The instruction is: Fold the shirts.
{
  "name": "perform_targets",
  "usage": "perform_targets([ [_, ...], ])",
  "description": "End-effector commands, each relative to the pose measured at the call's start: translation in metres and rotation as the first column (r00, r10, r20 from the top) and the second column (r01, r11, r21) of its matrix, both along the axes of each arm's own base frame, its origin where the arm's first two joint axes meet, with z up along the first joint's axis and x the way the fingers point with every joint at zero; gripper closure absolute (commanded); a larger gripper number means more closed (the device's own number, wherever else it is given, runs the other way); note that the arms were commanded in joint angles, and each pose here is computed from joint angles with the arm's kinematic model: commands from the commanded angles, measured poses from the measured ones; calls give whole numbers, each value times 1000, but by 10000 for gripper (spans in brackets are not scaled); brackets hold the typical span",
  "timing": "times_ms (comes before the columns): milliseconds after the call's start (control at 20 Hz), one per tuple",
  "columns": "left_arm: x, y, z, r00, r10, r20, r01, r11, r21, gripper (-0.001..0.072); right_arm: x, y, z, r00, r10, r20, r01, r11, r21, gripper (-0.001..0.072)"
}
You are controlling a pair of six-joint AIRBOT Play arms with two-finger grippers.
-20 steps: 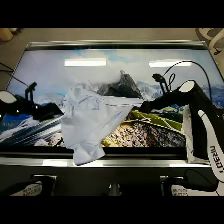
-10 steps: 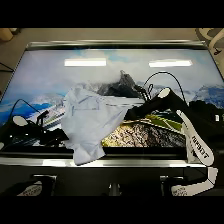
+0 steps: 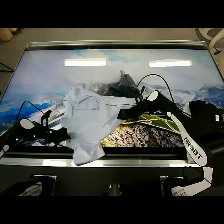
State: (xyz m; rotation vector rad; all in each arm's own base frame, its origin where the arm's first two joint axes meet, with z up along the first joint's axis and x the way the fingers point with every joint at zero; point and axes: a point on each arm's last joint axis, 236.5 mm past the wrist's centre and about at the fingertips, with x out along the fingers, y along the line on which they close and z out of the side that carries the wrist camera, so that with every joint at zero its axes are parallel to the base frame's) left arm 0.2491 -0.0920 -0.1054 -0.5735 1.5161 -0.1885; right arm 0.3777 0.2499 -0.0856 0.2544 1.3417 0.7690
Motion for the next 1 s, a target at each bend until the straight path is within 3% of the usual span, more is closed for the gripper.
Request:
perform_targets([
  [0, 23, -15, 15, 996, 50, 75, -45, 997, -66, 676, 12, 16, -2, 997, -68, 43, 68, 998, -10, 156],
  [50, 30, -18, 23, 993, 32, 115, -23, 997, -77, 681, 11, 18, -2, 997, -62, 45, 63, 998, -10, 263],
  [100, 40, -20, 34, 986, 11, 167, 3, 997, -82, 682, 11, 17, -2, 997, -59, 45, 59, 998, -11, 550],
  [150, 49, -20, 48, 975, -6, 222, 24, 997, -77, 682, 10, 16, 0, 998, -48, 45, 48, 999, -12, 697],
  [300, 96, -15, 145, 864, -10, 503, 35, 999, -42, 684, 22, 2, 55, 965, 120, 235, -114, 993, -37, 699],
  [400, 122, -9, 268, 653, -7, 758, 19, 1000, -7, 684, 39, -9, 151, 844, 227, 485, -220, 973, -72, 699],
  [550, 84, 6, 514, 80, 33, 996, -77, 997, -27, 684, 25, -38, 360, 527, 175, 832, -171, 980, -98, 698],
  [650, 10, 17, 641, -274, 66, 960, -116, 988, -101, 683, -23, -61, 484, 241, 118, 963, -76, 992, -102, 697],
  [700, -24, 18, 678, -378, 69, 923, -113, 986, -120, 683, -52, -70, 528, 122, 86, 989, -43, 996, -82, 697],
  [800, -72, 11, 711, -463, 88, 882, -67, 989, -135, 683, -108, -83, 583, -32, 18, 999, -17, 1000, -19, 697],
  [950, -80, -1, 703, -423, 92, 902, -25, 993, -113, 683, -143, -88, 600, -27, -66, 997, -27, 997, 65, 697],
])
